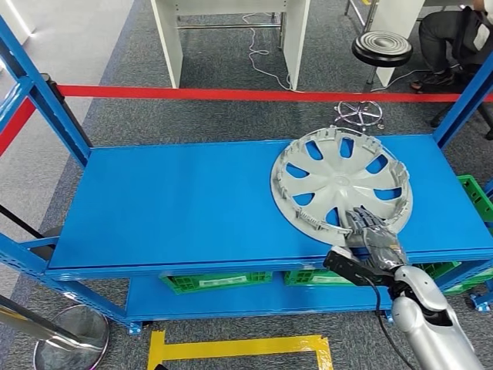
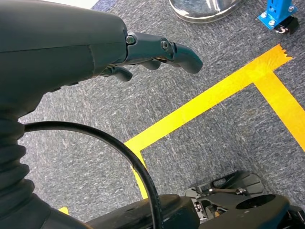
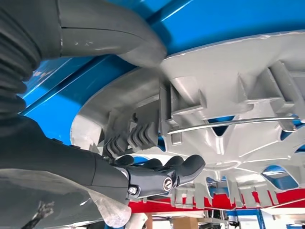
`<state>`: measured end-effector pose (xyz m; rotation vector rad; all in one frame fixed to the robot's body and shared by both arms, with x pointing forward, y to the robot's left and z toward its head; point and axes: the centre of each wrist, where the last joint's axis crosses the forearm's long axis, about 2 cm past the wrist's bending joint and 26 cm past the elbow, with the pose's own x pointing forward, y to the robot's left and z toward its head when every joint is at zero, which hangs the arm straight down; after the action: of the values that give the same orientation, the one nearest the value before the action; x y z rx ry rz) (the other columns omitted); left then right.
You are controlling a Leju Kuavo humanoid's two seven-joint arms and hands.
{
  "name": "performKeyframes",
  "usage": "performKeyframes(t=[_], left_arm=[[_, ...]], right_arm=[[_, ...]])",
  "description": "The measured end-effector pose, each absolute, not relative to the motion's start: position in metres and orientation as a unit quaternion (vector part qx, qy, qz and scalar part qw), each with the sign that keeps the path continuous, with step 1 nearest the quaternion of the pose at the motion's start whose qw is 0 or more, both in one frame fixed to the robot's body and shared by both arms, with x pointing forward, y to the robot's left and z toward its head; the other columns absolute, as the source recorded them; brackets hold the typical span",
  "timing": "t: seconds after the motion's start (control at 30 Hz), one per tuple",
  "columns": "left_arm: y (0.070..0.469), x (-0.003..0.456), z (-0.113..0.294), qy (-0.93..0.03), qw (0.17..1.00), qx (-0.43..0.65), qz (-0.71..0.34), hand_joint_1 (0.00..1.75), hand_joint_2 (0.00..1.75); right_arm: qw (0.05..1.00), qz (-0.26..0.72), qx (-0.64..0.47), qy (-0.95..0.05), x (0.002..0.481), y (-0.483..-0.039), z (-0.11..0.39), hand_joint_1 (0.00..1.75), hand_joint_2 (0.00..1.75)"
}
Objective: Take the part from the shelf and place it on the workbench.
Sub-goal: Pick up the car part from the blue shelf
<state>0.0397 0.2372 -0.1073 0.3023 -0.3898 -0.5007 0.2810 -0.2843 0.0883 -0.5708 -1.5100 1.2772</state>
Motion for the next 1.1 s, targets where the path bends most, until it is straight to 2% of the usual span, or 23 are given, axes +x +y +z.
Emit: performKeyframes(t=[0.57, 1.1], left_arm=[[0.239, 0.038, -0.108, -0.195, 0.938, 0.147, -0.246, 0.00, 1.75], [0.250, 0.034, -0.109, -0.193, 0.938, 0.150, -0.245, 0.00, 1.75]], right_arm=[[0.519, 0.530, -0.234, -0.628, 0.281, -0.289, 0.088, 0.00, 1.75], [0.534, 0.532, -0.237, -0.613, 0.305, -0.292, 0.098, 0.00, 1.75]])
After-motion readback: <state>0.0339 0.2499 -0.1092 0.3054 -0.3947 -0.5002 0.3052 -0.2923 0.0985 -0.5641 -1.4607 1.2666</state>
